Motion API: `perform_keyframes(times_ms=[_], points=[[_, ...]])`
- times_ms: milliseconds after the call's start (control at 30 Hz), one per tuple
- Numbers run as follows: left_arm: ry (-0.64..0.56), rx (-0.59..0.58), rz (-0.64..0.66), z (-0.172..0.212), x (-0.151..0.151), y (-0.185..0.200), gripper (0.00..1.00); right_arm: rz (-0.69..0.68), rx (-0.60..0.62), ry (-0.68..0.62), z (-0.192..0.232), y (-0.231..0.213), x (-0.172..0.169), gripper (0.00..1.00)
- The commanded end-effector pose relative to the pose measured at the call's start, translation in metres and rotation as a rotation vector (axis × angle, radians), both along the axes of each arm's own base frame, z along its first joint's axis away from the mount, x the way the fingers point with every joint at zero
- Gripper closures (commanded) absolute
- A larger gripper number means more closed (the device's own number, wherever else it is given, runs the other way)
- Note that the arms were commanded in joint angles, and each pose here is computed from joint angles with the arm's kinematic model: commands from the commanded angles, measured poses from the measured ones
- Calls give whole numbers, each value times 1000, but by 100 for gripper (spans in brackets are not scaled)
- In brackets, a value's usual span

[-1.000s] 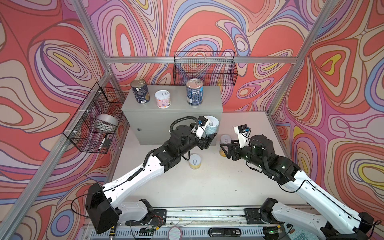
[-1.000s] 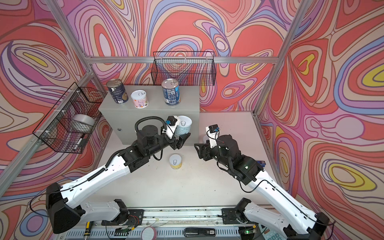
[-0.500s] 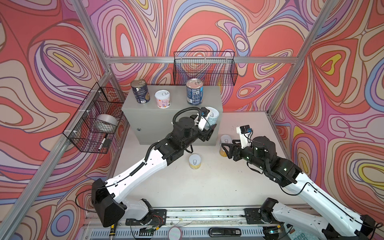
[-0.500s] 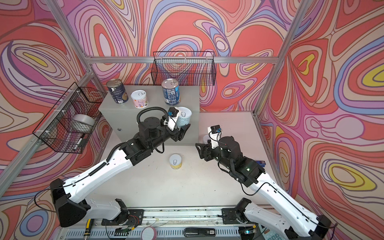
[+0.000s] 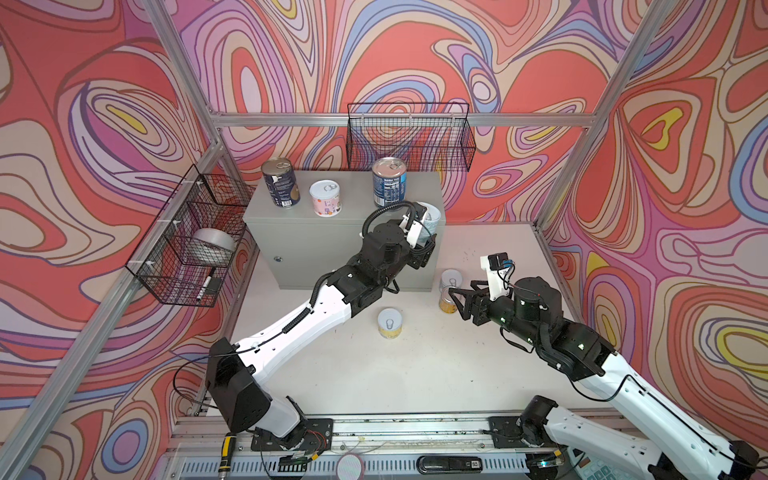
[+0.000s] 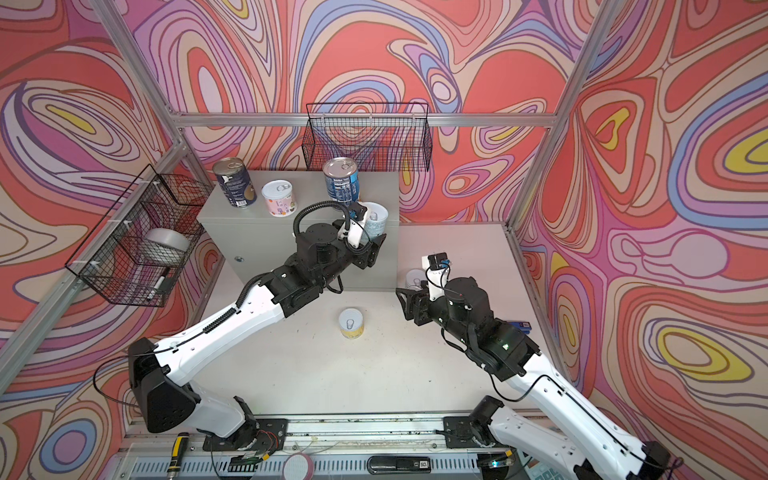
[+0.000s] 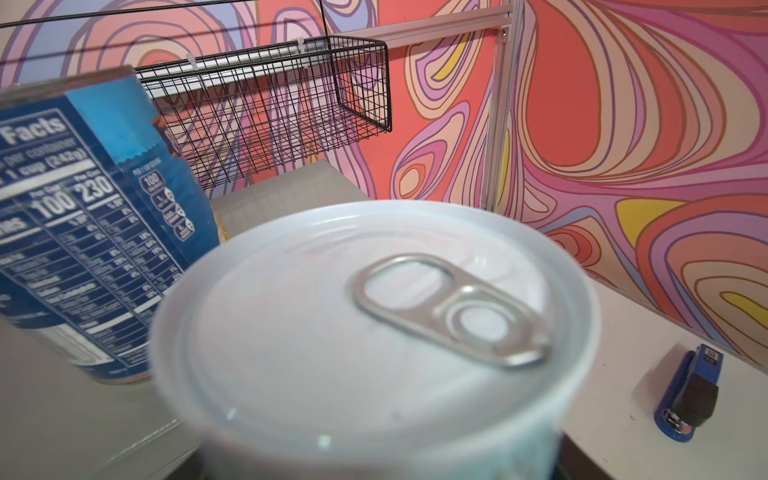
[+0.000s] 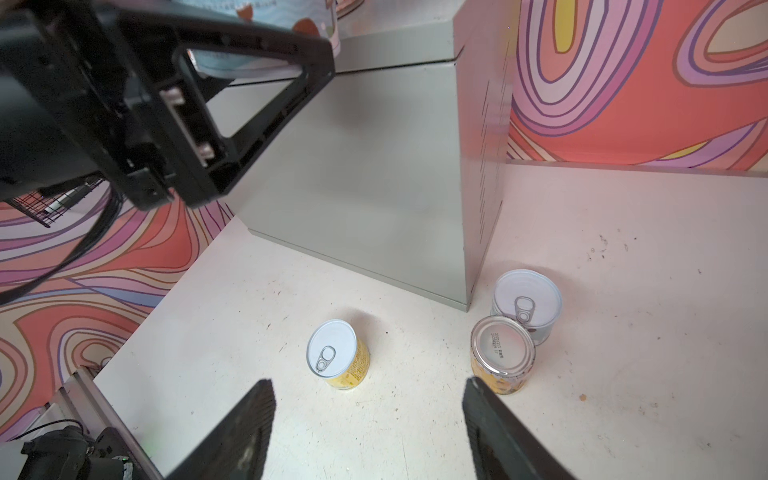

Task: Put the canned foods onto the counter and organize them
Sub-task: 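Carry the teal can with the left gripper up toward the cabinet top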

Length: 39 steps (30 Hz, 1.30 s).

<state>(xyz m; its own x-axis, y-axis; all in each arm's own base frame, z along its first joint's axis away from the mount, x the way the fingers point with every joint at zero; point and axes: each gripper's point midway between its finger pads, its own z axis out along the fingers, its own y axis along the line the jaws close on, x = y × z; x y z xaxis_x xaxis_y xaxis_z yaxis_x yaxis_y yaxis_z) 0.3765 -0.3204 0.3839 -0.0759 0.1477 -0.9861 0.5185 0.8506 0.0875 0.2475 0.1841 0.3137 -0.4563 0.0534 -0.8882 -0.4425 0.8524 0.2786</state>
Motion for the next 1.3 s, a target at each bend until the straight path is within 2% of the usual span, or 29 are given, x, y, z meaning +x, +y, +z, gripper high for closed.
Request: perform_keyframes(times_ms=[0,200,467,633,667,800,933,1200,1233,1267], points=[[-116,-151,65,54,9,11,52,-6,-35,4,-7,-6,-4,26],[-100,-200,90,52,22,11,52,-5,-60,12,-11,-9,-7,25],[-65,-196,121,43,42,8,52,-5,-73,8,-13,-11,-8,25],[-53,-188,128,35,48,4,40,-6,-82,6,-13,-13,-9,25],[-51,-187,131,33,49,3,36,-7,-83,4,-13,-14,-9,25],[-37,-194,140,25,52,2,9,-10,-88,3,-13,-15,-10,25],[-29,-196,136,21,53,0,1,-13,-90,5,-14,-16,-10,25],[-33,-164,126,16,56,-4,0,-13,-93,6,-15,-15,-9,25],[-39,-156,128,16,57,-4,1,-13,-94,7,-15,-16,-9,24],[-44,-148,128,15,58,-5,6,-15,-96,6,-15,-16,-9,25]])
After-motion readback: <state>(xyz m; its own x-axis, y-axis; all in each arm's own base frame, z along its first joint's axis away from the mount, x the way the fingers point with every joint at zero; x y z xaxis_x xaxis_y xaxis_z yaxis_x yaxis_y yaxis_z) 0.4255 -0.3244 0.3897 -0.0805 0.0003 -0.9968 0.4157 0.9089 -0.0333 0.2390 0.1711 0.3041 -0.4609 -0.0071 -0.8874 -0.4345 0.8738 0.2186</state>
